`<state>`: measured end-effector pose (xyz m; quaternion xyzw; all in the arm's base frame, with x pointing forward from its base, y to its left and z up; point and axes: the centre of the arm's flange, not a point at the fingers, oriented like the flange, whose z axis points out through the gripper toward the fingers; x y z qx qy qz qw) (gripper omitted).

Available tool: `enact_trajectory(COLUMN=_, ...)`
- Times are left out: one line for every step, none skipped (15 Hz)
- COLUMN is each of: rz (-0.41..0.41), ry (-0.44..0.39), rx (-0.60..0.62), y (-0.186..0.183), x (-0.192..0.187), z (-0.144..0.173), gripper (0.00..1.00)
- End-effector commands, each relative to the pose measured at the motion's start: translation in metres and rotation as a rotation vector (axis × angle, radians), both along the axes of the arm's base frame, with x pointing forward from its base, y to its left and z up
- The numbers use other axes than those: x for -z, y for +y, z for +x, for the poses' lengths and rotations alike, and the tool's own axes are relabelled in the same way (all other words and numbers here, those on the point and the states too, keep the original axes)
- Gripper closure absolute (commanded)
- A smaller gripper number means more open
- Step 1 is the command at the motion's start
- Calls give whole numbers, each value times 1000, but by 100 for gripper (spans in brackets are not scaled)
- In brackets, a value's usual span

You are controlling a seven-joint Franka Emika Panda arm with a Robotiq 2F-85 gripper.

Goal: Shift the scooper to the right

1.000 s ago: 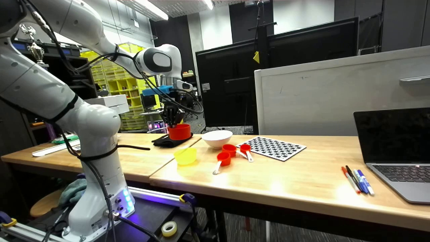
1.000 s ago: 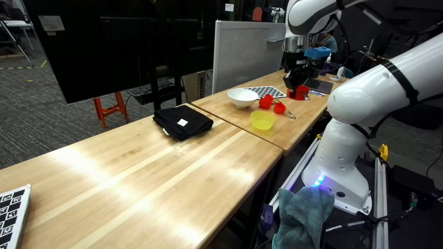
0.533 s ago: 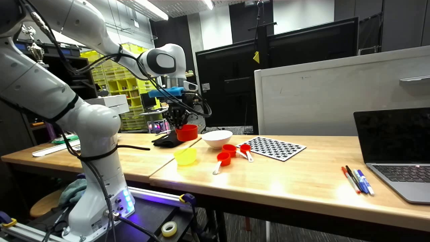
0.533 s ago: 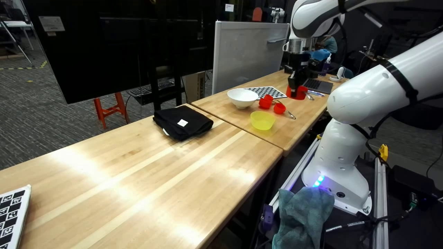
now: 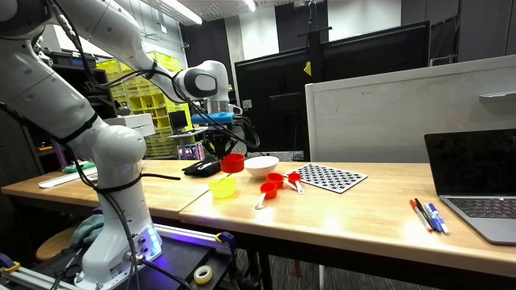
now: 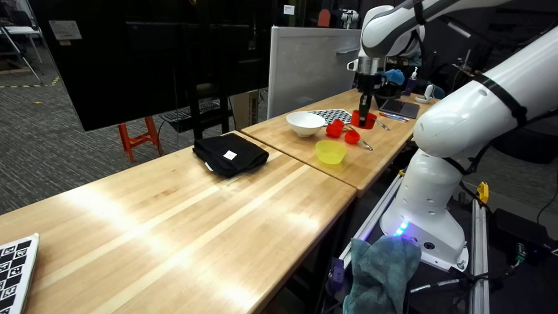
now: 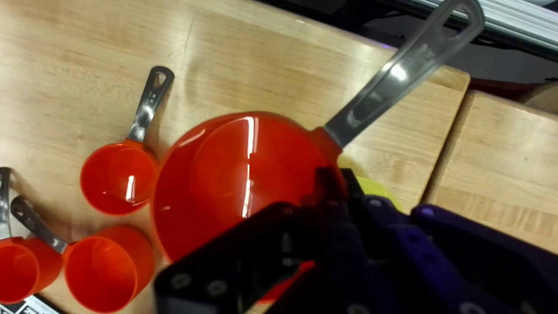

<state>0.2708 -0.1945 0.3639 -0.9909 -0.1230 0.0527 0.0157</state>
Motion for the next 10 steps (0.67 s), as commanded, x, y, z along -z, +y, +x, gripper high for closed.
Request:
enact_trajectory(rz=-19, ry=5, rx=-64, y=-19, x=13, z=4, gripper=99)
enact_trajectory(rz=-28, ry=8, rx=-77, y=-25, x=15, z=2, gripper=99)
enact_trajectory(rz=-39, ry=9, rx=-85, y=-32, x=17, z=0, gripper=99)
enact_trajectory(rz=-54, ry=9, rx=-97, y=-42, x=18, z=-3, gripper=99)
enact_trajectory(rz=-68, ry=16, rx=-105, y=-50, x=19, z=-6, gripper=99)
enact_trajectory(rz=-83, ry=31, rx=-108, y=-60, x=20, z=-9, gripper=99)
enact_trajectory(rz=-93, ry=49, rx=-111, y=-69, x=20, z=-12, gripper=99)
enact_trajectory(rz=-99, ry=68, rx=-119, y=-77, x=21, z=-15, gripper=99)
enact_trajectory(rz=-103, ry=82, rx=-123, y=-83, x=22, z=-17, gripper=99)
enact_trajectory(rz=-102, ry=86, rx=-132, y=-89, x=25, z=-18, gripper=99)
